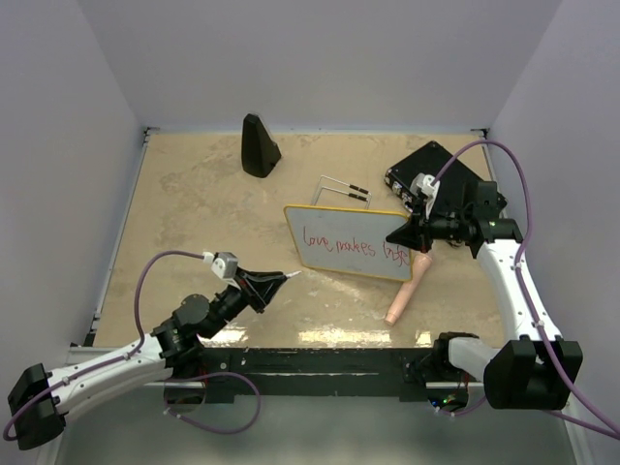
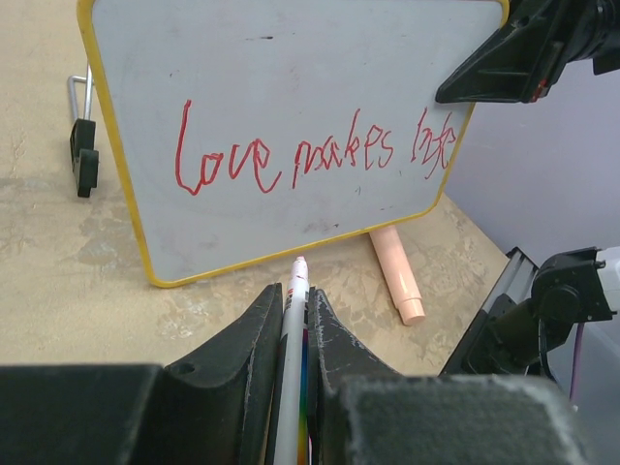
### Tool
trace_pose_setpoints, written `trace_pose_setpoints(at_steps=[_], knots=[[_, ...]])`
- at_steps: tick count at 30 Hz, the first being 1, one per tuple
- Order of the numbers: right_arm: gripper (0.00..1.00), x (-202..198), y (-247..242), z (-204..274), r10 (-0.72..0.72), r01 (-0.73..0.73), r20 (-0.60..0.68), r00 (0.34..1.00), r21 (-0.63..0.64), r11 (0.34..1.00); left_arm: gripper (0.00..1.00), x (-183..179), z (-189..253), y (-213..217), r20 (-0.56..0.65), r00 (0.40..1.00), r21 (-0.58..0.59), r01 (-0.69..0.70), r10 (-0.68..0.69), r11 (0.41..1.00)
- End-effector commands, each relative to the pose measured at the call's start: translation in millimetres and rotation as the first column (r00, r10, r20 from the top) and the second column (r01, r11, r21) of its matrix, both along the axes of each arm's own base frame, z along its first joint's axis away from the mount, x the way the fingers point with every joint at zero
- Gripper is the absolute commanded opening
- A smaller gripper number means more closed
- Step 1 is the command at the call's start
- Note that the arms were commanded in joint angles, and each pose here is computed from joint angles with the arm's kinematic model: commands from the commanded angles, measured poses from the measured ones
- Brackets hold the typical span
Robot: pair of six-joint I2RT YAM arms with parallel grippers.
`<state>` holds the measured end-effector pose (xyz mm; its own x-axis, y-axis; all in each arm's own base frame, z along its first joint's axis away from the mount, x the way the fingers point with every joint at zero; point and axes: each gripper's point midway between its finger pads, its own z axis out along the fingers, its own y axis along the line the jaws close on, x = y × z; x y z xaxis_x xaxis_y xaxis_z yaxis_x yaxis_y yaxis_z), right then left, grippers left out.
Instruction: Write a sentence on the whiteboard
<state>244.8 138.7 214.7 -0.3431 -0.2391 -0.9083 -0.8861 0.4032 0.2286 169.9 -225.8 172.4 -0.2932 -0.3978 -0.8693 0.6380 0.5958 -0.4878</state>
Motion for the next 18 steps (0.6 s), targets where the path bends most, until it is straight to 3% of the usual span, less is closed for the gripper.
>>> trace_pose_setpoints(at_steps=[1,18], knots=[[0.00,-0.6,8.4,22.6,0.061,-0.068,0.087,0.994,0.070,0.995,0.00,1.7,-2.5,0.9,0.014,1.000,-0.020,-0.007,0.008,1.000],[0.00,-4.4,10.5,22.0,0.071,-0.079,0.086,0.994,0.089,0.993,0.00,1.2,-10.8,3.9,-0.036,0.999,-0.039,-0.022,0.021,0.999]])
